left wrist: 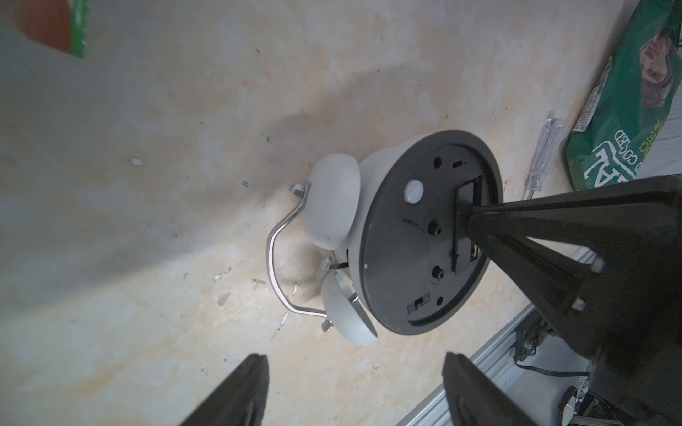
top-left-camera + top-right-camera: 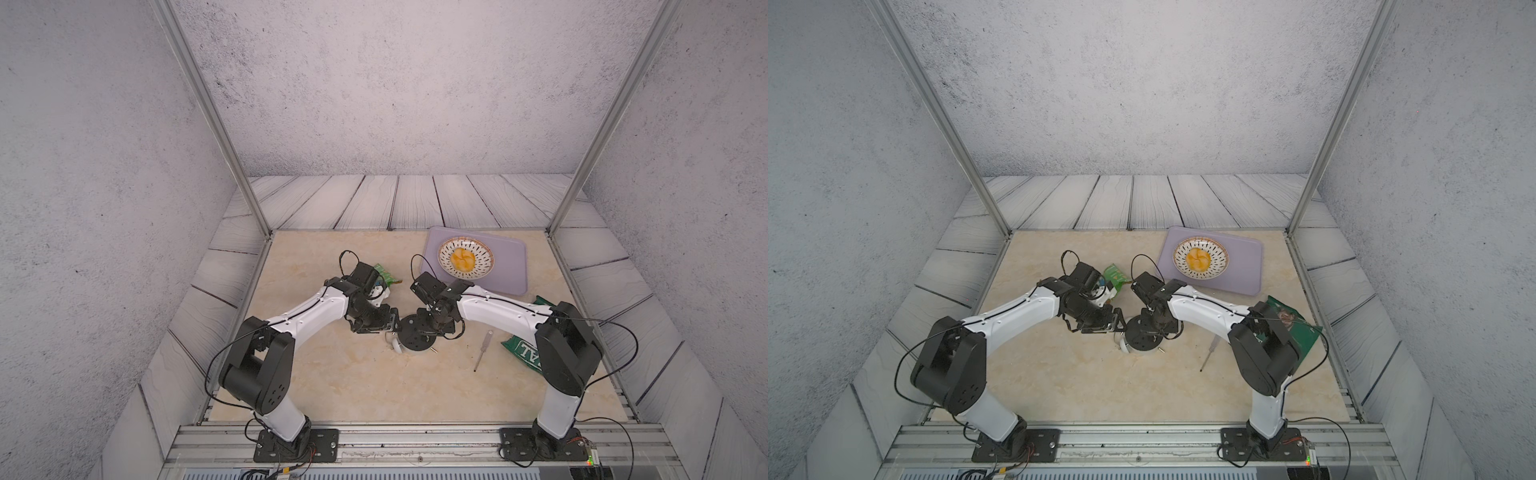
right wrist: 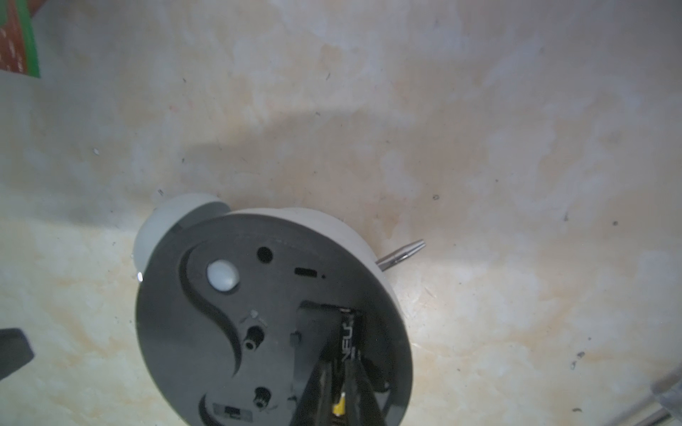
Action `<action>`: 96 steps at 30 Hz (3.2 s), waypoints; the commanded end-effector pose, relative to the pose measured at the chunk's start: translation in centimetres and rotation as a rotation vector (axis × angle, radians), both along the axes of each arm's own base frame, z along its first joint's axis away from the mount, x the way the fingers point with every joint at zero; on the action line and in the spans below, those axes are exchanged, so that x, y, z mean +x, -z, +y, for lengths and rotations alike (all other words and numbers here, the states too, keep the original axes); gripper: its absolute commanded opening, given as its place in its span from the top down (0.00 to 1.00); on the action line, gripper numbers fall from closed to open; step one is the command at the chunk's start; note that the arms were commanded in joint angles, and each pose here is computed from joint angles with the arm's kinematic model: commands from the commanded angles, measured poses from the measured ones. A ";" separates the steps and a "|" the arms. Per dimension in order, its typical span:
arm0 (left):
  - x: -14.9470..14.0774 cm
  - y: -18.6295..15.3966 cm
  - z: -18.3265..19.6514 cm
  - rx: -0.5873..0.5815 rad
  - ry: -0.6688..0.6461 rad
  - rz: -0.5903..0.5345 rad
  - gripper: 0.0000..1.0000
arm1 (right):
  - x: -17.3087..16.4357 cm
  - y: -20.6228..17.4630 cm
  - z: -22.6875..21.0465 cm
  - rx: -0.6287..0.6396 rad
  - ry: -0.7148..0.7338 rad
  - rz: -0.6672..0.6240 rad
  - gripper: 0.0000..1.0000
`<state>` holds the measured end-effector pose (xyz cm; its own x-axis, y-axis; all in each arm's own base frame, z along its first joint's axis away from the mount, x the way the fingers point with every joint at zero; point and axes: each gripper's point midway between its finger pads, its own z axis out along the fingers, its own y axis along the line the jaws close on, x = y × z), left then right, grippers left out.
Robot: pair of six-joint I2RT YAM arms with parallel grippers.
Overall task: Remove the battery from the alarm
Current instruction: Remove the cover from the alarm, then adjust the alarm at the center of the board.
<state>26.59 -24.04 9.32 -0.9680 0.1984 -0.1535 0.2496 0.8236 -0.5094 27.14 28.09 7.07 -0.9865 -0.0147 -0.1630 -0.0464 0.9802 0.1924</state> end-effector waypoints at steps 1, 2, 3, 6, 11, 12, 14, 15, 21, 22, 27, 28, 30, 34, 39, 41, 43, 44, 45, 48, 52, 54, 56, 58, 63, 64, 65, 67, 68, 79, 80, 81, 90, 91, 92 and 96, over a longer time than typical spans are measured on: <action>-0.2 0.3 -0.1 0.005 0.010 0.010 0.20 | 0.1 -0.3 0.0 -0.009 -0.003 0.008 0.92; -0.1 0.3 0.0 0.007 0.009 0.007 0.20 | 0.1 -0.8 -0.1 -0.013 -0.006 0.000 0.93; -0.1 0.3 0.1 0.011 0.007 0.004 0.20 | 0.3 -1.4 -0.2 -0.013 -0.008 -0.012 0.93; -0.1 0.3 0.2 0.016 0.005 0.001 0.19 | 0.5 -3.6 -1.0 -0.030 -0.014 -0.058 0.94; 0.0 0.4 0.2 0.021 0.004 0.003 0.20 | 1.5 -5.7 -6.0 -0.170 0.018 -0.141 0.93; 0.0 0.4 0.2 0.021 0.005 0.002 0.20 | 1.6 -5.2 -7.5 -0.192 0.039 -0.132 0.93; 0.0 0.4 0.2 0.023 0.004 0.005 0.19 | 1.8 -3.2 -10.0 -0.194 0.074 -0.086 0.93; 0.0 0.4 0.2 0.024 0.004 0.005 0.19 | 2.0 -2.3 -10.4 -0.179 0.081 -0.074 0.93; 0.1 0.4 0.3 0.033 0.003 0.006 0.19 | 3.5 2.6 -9.7 -0.142 0.021 -0.004 0.90; 0.1 0.4 0.3 0.035 0.004 0.006 0.18 | 3.8 3.3 -9.3 -0.135 0.014 0.005 0.90; 0.3 0.0 0.2 0.035 0.007 0.004 0.18 | 4.8 4.9 -9.3 -0.176 -0.028 0.032 0.84; 0.4 -0.2 0.2 0.034 0.008 0.000 0.18 | 4.7 4.5 -9.3 -0.179 -0.042 0.033 0.79; 0.6 -0.4 0.1 0.037 0.014 -0.006 0.18 | 4.4 3.0 -9.6 -0.183 -0.057 0.022 0.67; 1.5 -1.1 -0.4 0.024 0.028 -0.039 0.18 | 3.0 -1.1 -9.9 -0.123 -0.036 -0.019 0.59; 3.3 -1.5 -2.1 0.004 0.070 -0.074 0.19 | -0.5 -2.9 -5.6 0.245 0.020 0.038 0.66; 4.0 -1.2 -3.0 -0.011 0.083 -0.059 0.24 | -1.3 -2.7 -4.0 0.368 0.052 0.069 0.67; 4.7 -1.5 -4.0 -0.041 0.087 -0.062 0.30 | -1.4 -2.1 -3.1 0.442 0.087 0.089 0.68; 5.1 -1.1 -4.5 -0.046 0.087 -0.054 0.31 | -1.5 -1.6 -2.7 0.464 0.103 0.105 0.68; 5.3 -1.0 -4.8 -0.048 0.087 -0.050 0.32 | -1.5 -1.1 -2.4 0.478 0.114 0.120 0.68; 5.8 0.4 -5.6 -0.048 0.087 -0.008 0.33 | -1.6 0.2 -1.4 0.519 0.128 0.160 0.68; 4.9 1.7 -5.7 -0.058 0.082 0.063 0.34 | -0.9 1.0 -0.8 0.521 0.130 0.169 0.68; 4.2 2.1 -5.4 -0.057 0.071 0.087 0.34 | -0.1 0.8 -0.2 0.525 0.111 0.162 0.68; 3.5 2.3 -4.8 -0.050 0.055 0.105 0.34 | 1.0 0.6 0.5 0.521 0.095 0.159 0.69; 2.8 2.4 -4.1 -0.042 0.029 0.122 0.35 | 2.0 0.5 1.4 0.531 0.078 0.164 0.69; 1.8 2.0 -1.9 -0.043 -0.043 0.125 0.34 | 4.6 0.4 3.4 0.533 0.030 0.160 0.76; 1.8 1.8 -1.5 -0.047 -0.054 0.122 0.34 | 5.1 0.6 3.8 0.528 0.013 0.163 0.77; 1.7 1.7 -1.2 -0.049 -0.061 0.120 0.34 | 5.6 0.6 4.2 0.525 -0.010 0.162 0.77; 1.4 1.8 -0.8 -0.051 -0.066 0.128 0.33 | 6.4 0.8 5.5 0.504 -0.088 0.174 0.76; 1.1 2.0 -0.6 -0.051 -0.067 0.137 0.33 | 6.7 0.8 6.0 0.482 -0.140 0.171 0.76; -0.2 2.1 0.0 -0.064 -0.083 0.142 0.33 | 6.7 -3.3 4.7 0.346 -0.435 0.018 0.62; -0.3 2.1 -0.2 -0.072 -0.080 0.150 0.33 | 6.9 -4.2 3.4 0.293 -0.418 -0.026 0.58; -0.5 2.0 -0.2 -0.078 -0.080 0.156 0.33 | 7.0 -4.7 2.3 0.262 -0.391 -0.050 0.57; -1.5 0.5 -0.6 -0.134 -0.048 0.153 0.22 | 1.8 -3.2 -14.1 -0.141 0.001 0.028 0.49; -1.6 0.6 -0.6 -0.135 -0.042 0.157 0.20 | 1.2 -2.9 -15.0 -0.148 0.016 0.048 0.49; -1.8 0.6 -0.5 -0.134 -0.038 0.158 0.18 | 0.4 -2.4 -15.9 -0.154 0.033 0.067 0.49; -2.1 0.5 0.2 -0.101 -0.036 0.142 0.13 | -0.7 -1.0 -17.7 -0.144 0.111 0.117 0.47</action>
<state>25.48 -24.38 8.36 -0.9906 0.1336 -0.0278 0.1215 0.7701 -0.6263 27.69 11.98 8.34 -0.9959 0.0323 -0.0848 0.0242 0.9951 0.0956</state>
